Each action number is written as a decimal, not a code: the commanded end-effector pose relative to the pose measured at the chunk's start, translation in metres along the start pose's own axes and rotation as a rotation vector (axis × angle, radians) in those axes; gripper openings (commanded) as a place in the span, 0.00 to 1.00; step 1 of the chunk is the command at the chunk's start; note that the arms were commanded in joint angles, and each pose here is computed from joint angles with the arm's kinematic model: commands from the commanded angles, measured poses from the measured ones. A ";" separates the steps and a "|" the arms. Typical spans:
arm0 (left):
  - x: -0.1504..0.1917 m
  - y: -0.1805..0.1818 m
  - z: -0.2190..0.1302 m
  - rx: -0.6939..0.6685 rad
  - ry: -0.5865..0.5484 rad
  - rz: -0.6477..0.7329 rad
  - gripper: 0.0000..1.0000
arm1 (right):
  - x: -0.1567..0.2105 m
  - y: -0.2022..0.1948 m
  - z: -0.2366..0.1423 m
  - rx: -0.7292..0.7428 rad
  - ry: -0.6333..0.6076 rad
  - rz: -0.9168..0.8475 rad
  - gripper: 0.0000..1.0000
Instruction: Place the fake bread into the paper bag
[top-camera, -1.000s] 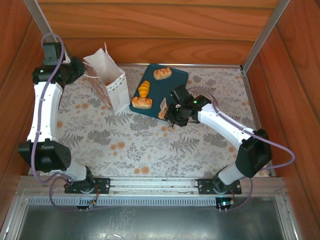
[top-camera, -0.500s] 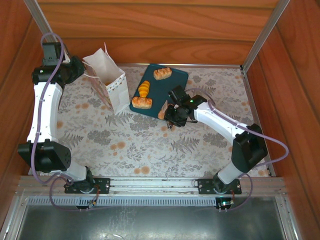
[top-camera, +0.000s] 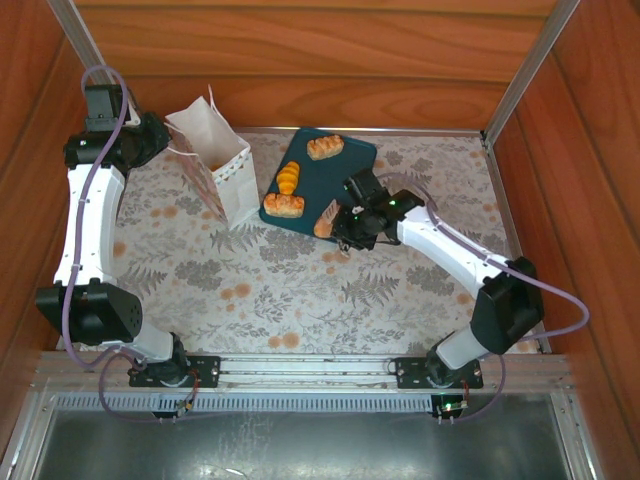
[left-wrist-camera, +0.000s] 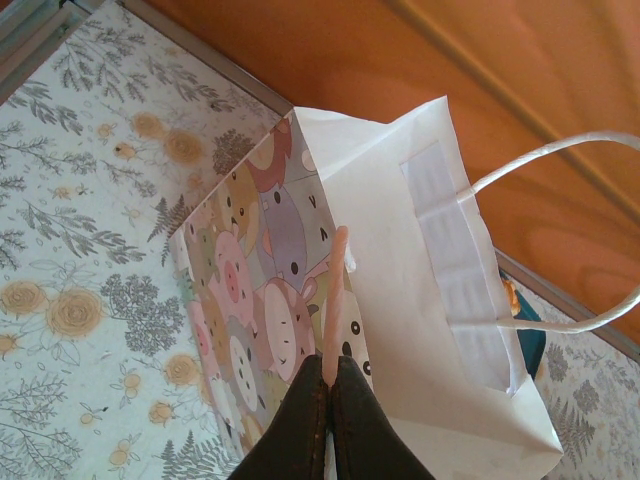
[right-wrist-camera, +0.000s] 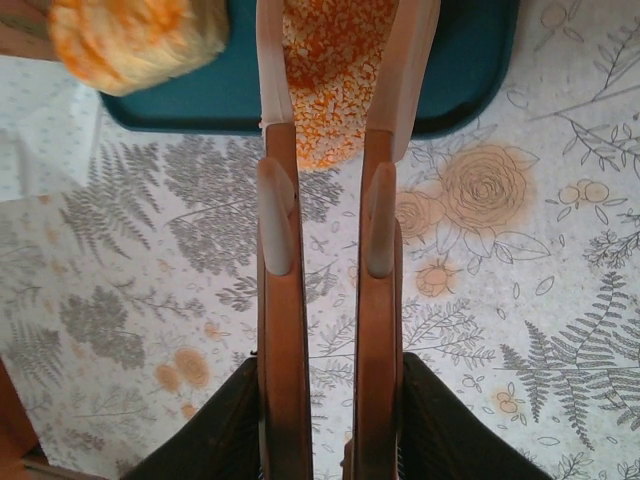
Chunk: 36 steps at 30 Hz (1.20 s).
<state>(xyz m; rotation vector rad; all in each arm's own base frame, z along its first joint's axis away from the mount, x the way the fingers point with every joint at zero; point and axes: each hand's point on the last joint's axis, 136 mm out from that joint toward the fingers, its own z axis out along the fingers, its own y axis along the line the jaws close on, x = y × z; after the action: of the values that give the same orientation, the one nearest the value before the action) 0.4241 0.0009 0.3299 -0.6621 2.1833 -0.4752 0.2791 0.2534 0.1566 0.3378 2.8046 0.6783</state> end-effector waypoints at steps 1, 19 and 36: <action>-0.001 -0.001 -0.008 0.011 -0.011 -0.003 0.00 | -0.024 0.043 -0.045 -0.153 -0.115 -0.089 0.24; 0.000 0.000 -0.007 0.008 -0.006 -0.005 0.00 | -0.028 0.212 -0.155 -0.563 -0.286 -0.571 0.24; 0.000 0.000 -0.008 0.009 -0.009 -0.004 0.00 | -0.021 0.286 -0.106 -0.622 -0.279 -0.789 0.26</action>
<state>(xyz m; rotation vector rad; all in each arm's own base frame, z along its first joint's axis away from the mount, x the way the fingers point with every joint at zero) 0.4241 0.0009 0.3299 -0.6625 2.1832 -0.4754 0.3111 0.4462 0.3612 -0.6501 2.1650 1.1134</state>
